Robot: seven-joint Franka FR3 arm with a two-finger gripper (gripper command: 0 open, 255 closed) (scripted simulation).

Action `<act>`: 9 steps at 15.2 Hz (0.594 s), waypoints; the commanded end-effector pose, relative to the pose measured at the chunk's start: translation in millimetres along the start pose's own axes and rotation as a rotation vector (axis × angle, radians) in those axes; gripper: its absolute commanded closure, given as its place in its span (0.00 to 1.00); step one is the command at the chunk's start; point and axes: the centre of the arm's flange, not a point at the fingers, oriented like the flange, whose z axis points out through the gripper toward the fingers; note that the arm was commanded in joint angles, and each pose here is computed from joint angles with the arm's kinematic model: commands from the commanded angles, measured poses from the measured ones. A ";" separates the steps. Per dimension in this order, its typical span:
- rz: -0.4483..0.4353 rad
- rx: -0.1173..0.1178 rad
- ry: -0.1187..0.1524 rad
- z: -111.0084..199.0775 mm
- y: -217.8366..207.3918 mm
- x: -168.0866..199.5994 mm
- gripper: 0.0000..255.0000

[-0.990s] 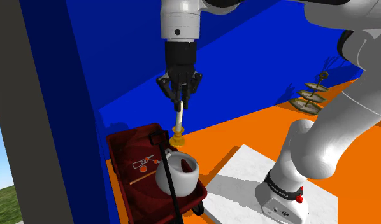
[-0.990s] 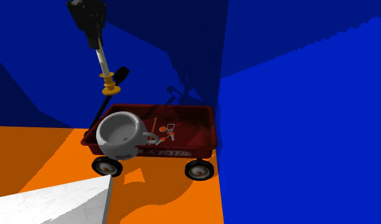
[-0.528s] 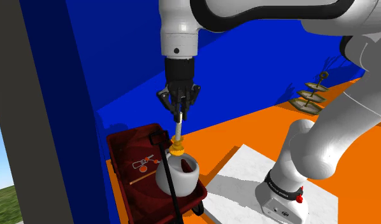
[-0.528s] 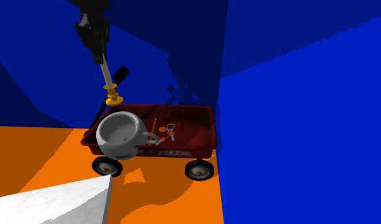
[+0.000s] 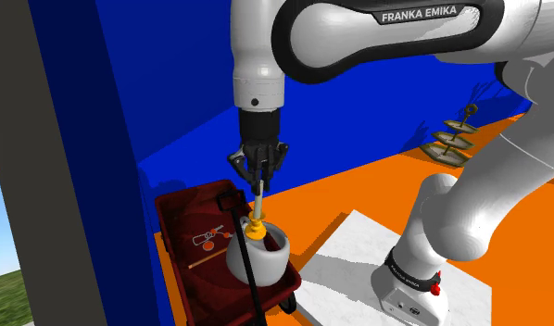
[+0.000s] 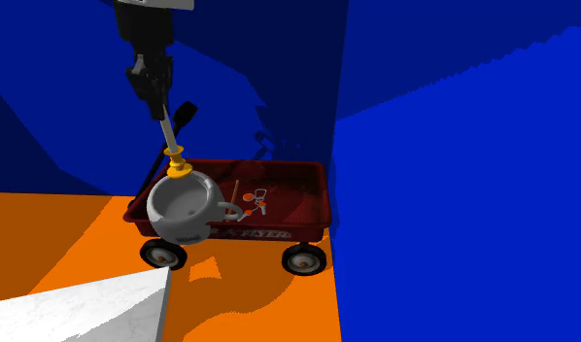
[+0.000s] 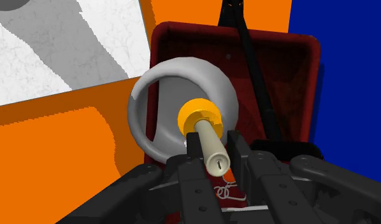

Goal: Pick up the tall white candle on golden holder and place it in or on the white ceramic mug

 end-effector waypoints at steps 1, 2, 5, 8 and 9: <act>0.000 0.000 0.000 10.3 0.2 2.5 1.00; 0.000 0.000 0.000 15.5 0.2 3.3 1.00; 0.000 0.000 0.000 31.2 0.3 5.8 1.00; 0.000 0.000 0.000 40.4 0.4 7.3 1.00; 0.000 0.000 0.000 40.4 0.4 7.3 1.00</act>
